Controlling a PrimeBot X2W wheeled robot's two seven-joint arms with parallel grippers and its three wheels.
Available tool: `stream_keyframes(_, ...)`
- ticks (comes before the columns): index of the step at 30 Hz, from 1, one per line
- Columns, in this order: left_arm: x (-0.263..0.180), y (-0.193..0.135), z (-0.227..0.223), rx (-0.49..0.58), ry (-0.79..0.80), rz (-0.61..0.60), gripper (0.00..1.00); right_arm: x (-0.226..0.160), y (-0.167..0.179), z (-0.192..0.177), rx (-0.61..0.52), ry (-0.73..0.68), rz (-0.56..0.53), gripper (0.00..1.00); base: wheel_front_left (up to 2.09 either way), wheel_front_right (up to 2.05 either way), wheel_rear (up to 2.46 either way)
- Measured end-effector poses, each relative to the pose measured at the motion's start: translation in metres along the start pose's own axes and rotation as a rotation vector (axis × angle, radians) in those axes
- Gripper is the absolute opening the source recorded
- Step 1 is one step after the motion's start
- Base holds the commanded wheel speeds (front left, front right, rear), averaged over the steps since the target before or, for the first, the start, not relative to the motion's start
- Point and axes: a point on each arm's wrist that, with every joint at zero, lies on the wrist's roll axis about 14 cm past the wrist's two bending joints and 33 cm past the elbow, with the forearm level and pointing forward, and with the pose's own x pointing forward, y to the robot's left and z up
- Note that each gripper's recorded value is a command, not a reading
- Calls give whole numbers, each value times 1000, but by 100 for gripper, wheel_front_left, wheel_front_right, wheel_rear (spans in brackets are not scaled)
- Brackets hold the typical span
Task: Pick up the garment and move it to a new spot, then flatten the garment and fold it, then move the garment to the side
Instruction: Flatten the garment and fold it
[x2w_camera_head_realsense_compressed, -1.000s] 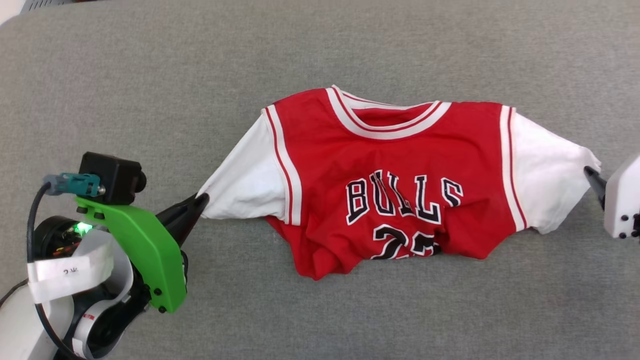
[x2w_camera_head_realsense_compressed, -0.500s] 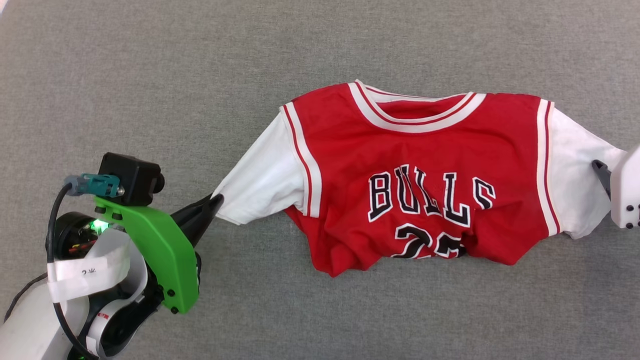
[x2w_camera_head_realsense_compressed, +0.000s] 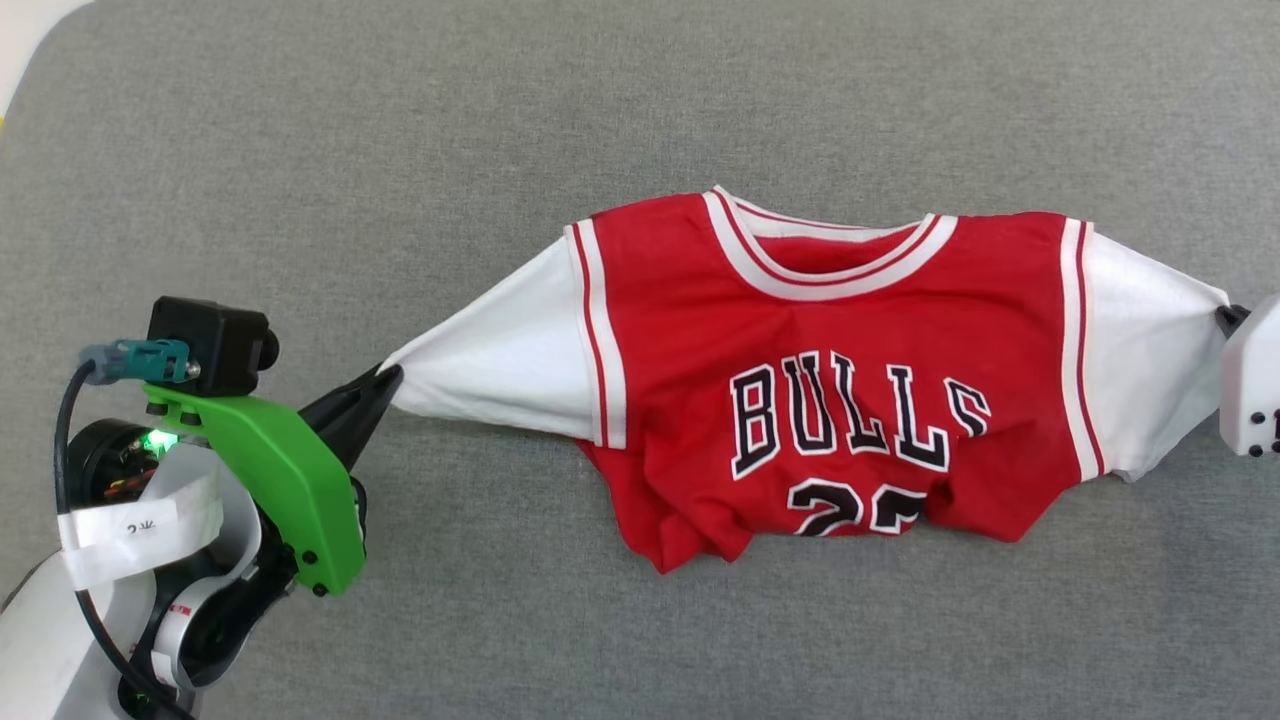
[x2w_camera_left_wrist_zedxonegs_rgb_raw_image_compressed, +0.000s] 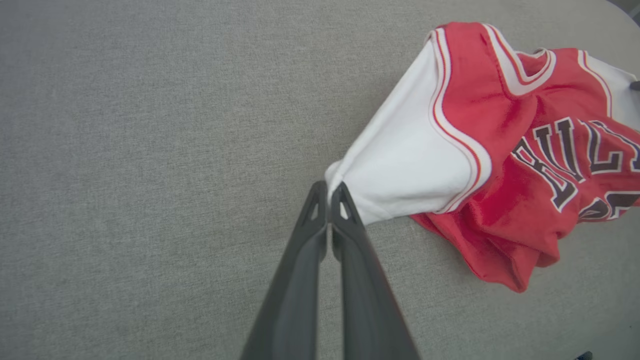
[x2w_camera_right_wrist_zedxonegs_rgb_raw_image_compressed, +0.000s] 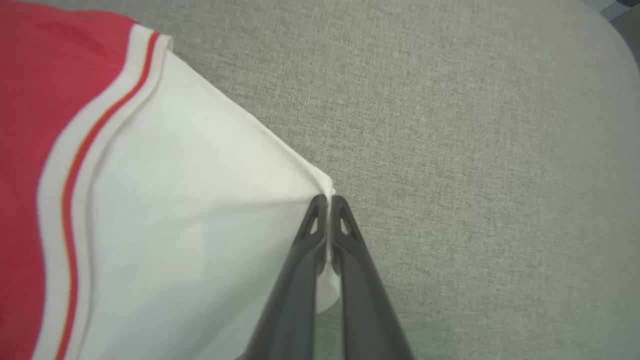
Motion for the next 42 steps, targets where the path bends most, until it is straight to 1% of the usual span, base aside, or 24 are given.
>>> stream_keyframes(4, -10, 1, 16, 15, -74, 14, 0, -21, -9, 27, -23, -97, -19, 0, 0, 0, 0)
stream_keyframes(8, -26, 3, 40, 37, -183, 37, 0, -53, -16, 64, -55, -223, -35, 0, 0, 0, 0)
stream_keyframes(14, -61, 0, 84, 79, -365, 64, 0, -116, -25, 121, -111, -420, -63, 0, 0, 0, 0)
stream_keyframes(17, -82, -3, 105, 120, -452, 81, 0, -153, -29, 148, -142, -534, -92, 0, 0, 0, 0)
stream_keyframes(20, -102, -9, 124, 164, -533, 86, 0, -184, -32, 165, -177, -611, -120, 0, 0, 0, 0)
stream_keyframes(27, -145, -24, 173, 241, -725, 84, 0, -241, -35, 192, -192, -764, -157, 0, 0, 0, 0)
stream_keyframes(30, -154, -25, 186, 255, -767, 90, 0, -253, -35, 200, -192, -809, -165, 0, 0, 0, 0)
stream_keyframes(34, -155, -24, 200, 278, -804, 87, 0, -254, -36, 209, -187, -840, -166, 0, 0, 0, 0)
stream_keyframes(42, -136, -9, 234, 314, -805, 70, 0, -255, -44, 246, -181, -931, -183, 0, 0, 0, 0)
